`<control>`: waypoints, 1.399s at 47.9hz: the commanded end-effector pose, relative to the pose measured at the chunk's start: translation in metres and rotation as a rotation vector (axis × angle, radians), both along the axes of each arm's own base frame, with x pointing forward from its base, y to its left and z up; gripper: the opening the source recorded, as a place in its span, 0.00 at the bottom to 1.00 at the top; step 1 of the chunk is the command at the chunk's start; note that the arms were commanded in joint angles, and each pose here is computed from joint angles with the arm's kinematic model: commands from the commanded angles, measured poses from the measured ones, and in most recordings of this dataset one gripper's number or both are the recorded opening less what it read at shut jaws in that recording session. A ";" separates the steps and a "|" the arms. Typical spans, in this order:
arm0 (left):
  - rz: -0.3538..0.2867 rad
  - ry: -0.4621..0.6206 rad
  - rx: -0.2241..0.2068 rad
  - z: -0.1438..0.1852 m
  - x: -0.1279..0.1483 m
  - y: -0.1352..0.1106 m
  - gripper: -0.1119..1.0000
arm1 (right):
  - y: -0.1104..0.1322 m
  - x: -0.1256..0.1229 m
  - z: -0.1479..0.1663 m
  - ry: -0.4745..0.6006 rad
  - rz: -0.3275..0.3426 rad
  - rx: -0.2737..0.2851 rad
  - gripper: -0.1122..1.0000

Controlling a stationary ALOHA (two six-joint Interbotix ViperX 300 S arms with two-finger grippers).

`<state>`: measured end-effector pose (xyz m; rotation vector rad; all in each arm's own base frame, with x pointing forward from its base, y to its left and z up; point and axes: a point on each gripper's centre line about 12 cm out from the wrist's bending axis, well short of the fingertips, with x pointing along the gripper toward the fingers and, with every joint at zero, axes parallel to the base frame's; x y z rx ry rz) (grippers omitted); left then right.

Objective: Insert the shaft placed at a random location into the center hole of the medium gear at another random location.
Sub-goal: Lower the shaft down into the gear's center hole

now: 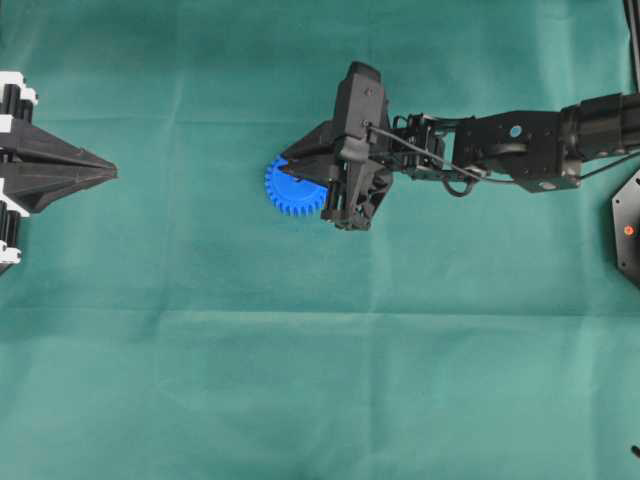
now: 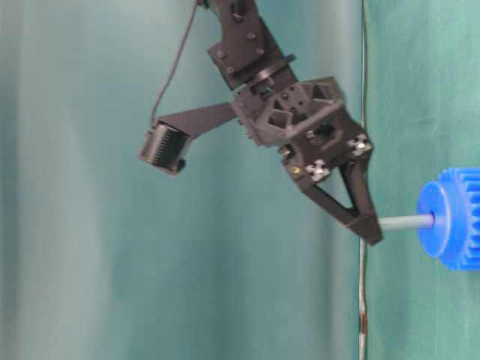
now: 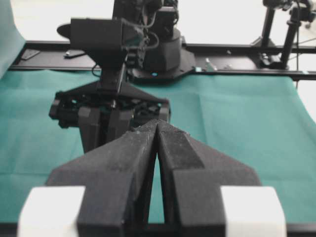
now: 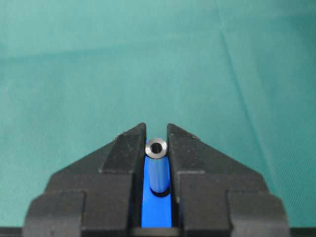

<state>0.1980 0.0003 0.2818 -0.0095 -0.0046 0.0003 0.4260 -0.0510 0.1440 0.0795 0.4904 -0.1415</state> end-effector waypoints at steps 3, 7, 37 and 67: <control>0.001 -0.025 0.003 0.010 0.003 0.000 0.10 | 0.001 0.003 0.007 -0.033 -0.004 0.005 0.21; 0.001 -0.023 0.003 0.010 0.003 0.000 0.10 | 0.001 0.003 0.005 -0.031 -0.004 0.005 0.21; 0.001 -0.021 0.003 0.009 0.003 0.000 0.10 | 0.001 0.005 -0.025 0.013 -0.006 0.010 0.21; 0.001 -0.017 0.003 0.009 0.003 0.000 0.10 | 0.001 0.004 -0.027 0.028 -0.017 0.023 0.22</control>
